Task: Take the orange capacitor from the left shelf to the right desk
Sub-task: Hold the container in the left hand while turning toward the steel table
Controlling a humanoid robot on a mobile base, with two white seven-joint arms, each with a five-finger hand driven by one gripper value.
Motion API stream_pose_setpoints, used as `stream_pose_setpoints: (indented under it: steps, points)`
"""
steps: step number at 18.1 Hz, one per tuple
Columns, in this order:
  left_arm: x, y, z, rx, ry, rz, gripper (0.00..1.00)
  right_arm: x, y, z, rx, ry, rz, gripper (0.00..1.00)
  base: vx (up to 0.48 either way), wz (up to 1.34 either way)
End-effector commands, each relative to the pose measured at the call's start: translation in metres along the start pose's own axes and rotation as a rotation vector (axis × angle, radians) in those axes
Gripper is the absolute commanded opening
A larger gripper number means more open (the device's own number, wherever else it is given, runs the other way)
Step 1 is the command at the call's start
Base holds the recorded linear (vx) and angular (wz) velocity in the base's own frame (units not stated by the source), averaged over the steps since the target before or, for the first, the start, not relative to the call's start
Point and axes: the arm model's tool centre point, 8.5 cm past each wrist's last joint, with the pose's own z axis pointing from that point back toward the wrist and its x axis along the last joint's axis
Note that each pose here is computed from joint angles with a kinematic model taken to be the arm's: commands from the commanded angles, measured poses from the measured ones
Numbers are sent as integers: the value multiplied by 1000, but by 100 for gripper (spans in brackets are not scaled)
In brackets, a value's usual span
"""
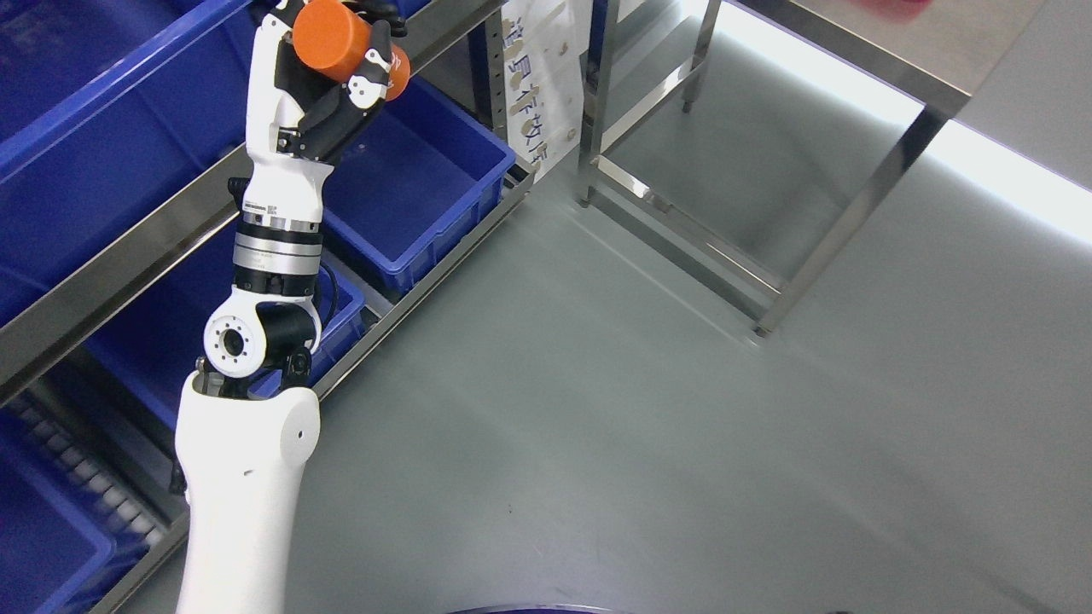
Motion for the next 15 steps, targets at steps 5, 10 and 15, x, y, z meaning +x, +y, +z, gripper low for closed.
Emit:
stream_pose_setpoints:
  steps: [5,10,15]
  points:
    - [3,-1,-6,-19,-10,7,1,5,-11,-1,-18,-16,-14,100,157,-417]
    - [2,-4,-7,-28,-10,14,1,4,-11,-1,-18,-14,-14,100,177,-267]
    - [1,-20,-12,-72,-12,31,1,4,-11,-1,-18,-14,-14,100,189,-132]
